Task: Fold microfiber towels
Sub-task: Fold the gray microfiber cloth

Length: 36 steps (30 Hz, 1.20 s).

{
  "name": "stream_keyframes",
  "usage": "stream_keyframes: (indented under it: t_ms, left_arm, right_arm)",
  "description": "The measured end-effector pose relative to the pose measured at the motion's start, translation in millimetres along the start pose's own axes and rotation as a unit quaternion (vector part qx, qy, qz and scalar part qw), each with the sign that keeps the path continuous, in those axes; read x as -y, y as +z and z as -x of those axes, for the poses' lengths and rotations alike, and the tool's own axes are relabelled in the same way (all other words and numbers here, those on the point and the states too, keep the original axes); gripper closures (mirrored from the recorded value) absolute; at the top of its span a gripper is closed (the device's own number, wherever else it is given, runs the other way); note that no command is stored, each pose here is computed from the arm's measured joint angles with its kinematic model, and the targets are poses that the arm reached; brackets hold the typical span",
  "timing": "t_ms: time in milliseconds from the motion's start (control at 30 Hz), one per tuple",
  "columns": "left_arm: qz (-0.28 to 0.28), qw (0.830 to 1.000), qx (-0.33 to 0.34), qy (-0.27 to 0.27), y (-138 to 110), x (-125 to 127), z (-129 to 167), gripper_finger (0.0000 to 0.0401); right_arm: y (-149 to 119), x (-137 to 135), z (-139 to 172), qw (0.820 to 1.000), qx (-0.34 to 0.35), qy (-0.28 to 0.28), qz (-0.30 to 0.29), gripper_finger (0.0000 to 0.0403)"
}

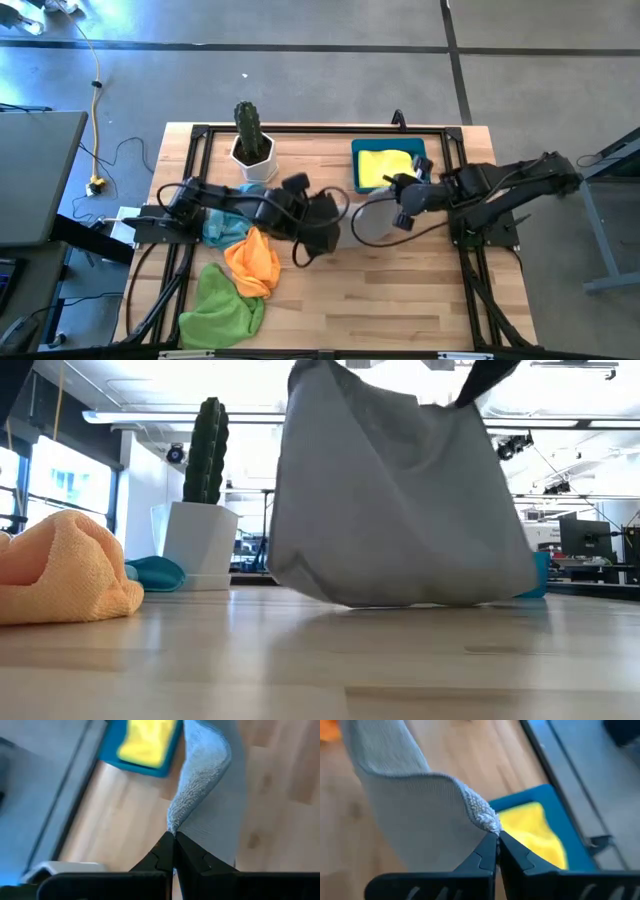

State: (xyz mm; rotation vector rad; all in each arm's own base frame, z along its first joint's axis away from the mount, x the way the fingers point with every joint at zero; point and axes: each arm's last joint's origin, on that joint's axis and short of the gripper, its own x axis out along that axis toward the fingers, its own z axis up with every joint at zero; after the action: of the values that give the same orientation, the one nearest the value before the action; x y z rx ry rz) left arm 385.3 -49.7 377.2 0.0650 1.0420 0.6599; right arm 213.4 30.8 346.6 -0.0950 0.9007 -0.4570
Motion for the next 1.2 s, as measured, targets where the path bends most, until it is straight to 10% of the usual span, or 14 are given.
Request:
stream_keyframes:
  t_ms: [367, 700, 933, 1033, 1200]
  left_arm:
    - [0.033, 0.999, 0.027, 0.020, 3.2, -25.4, 12.3, 0.0401]
    - [-0.034, 0.993, -0.061, -0.097, -17.3, 38.2, 2.7, 0.0401]
    - [-0.021, 0.999, 0.017, 0.033, -11.6, 30.9, -0.4, 0.0401]
    - [-0.004, 0.999, 0.028, 0.034, -10.5, 29.6, 4.6, 0.0401]
    - [-0.022, 0.981, -0.058, -0.183, -11.5, 36.9, 13.6, 0.0401]
  right_arm:
    - [-4.4, 7.6, -0.5, 0.998, -0.010, -0.051, -0.029, 0.0403]
    - [-18.5, -39.1, -8.9, 0.988, -0.111, 0.103, 0.006, 0.0403]
    - [-15.3, -32.9, -14.5, 0.997, -0.041, -0.063, -0.018, 0.0403]
    - [-14.0, -36.5, -11.3, 0.997, -0.075, 0.010, 0.025, 0.0403]
    - [-3.1, -41.8, 8.4, 0.966, -0.118, 0.216, 0.083, 0.0403]
